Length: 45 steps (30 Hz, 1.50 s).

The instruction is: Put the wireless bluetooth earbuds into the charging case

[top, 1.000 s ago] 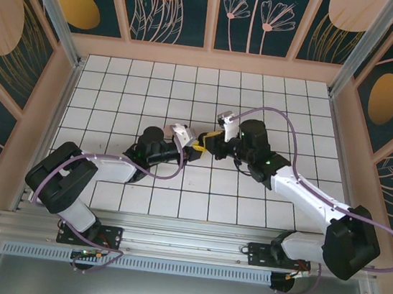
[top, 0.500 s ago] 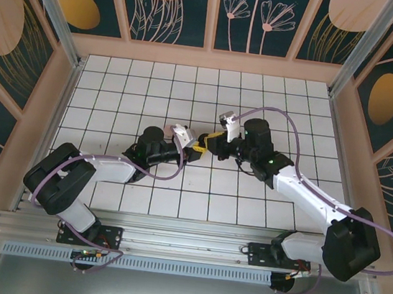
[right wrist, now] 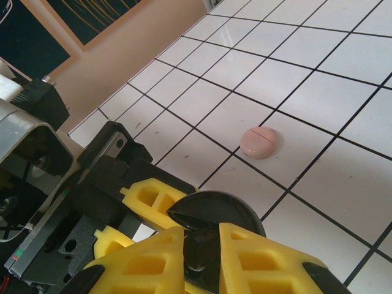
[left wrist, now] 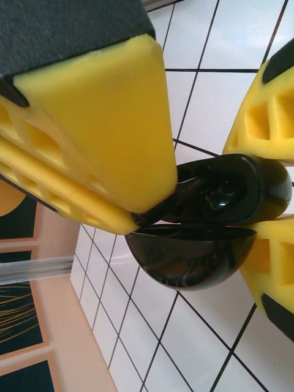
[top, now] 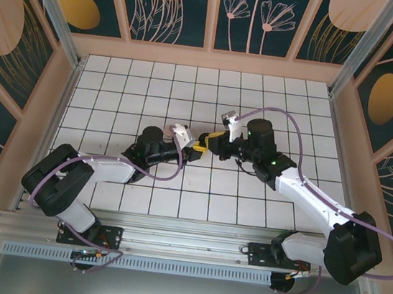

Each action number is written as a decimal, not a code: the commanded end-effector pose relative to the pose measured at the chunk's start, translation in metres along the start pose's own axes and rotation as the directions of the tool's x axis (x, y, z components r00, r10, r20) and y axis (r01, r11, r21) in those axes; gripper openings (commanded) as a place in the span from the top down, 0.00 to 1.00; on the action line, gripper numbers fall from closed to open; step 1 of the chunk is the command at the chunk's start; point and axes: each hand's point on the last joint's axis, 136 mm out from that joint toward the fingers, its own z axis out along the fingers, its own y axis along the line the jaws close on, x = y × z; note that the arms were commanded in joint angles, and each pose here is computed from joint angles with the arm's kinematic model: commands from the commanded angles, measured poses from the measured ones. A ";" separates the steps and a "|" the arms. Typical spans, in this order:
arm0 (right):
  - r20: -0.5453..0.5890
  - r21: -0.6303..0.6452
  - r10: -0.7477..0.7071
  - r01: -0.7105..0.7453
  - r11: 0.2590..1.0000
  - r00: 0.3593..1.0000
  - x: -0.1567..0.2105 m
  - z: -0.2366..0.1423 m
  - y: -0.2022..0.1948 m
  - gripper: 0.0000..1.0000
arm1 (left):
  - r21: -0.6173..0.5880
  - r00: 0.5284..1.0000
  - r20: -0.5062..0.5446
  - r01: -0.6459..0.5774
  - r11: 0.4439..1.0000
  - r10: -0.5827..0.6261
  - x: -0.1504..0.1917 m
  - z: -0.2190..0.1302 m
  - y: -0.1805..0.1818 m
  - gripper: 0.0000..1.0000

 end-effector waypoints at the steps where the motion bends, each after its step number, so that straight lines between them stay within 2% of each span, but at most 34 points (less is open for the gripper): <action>1: -0.038 0.050 0.015 -0.013 0.999 0.999 0.015 -0.003 -0.010 0.82 | 0.015 0.991 0.114 -0.078 0.997 0.076 -0.038 -0.003 -0.005 0.92; 6: -0.084 0.154 0.029 -0.016 0.988 0.996 0.027 -0.004 -0.029 0.82 | 0.008 0.990 0.121 -0.079 0.997 0.078 -0.042 -0.004 -0.005 0.92; 21: -0.061 0.131 0.027 -0.019 0.991 0.998 0.019 -0.001 -0.022 0.79 | 0.014 0.991 0.117 -0.074 0.997 0.071 -0.040 -0.002 -0.005 0.92; 26: -0.024 0.095 0.028 -0.025 0.995 0.999 0.005 -0.003 -0.014 0.72 | 0.012 0.991 0.115 -0.071 0.997 0.069 -0.040 -0.003 -0.004 0.92; 36: 0.082 0.007 0.047 -0.048 0.999 0.996 -0.028 -0.024 0.004 0.47 | 0.004 0.993 0.103 -0.064 0.998 0.064 -0.036 -0.002 -0.003 0.92; 40: 0.114 -0.051 0.068 -0.063 0.997 0.991 -0.038 -0.034 0.014 0.44 | 0.004 0.993 0.103 -0.064 0.998 0.064 -0.035 -0.002 -0.003 0.92; 41: 0.125 -0.044 0.086 -0.081 0.996 0.988 -0.041 -0.039 0.007 0.44 | 0.006 0.993 0.103 -0.064 0.998 0.063 -0.035 -0.002 -0.003 0.92; 45: 0.126 -0.117 0.151 -0.137 0.984 0.980 -0.044 -0.046 0.007 0.47 | 0.007 0.993 0.103 -0.064 0.998 0.063 -0.035 -0.002 -0.003 0.92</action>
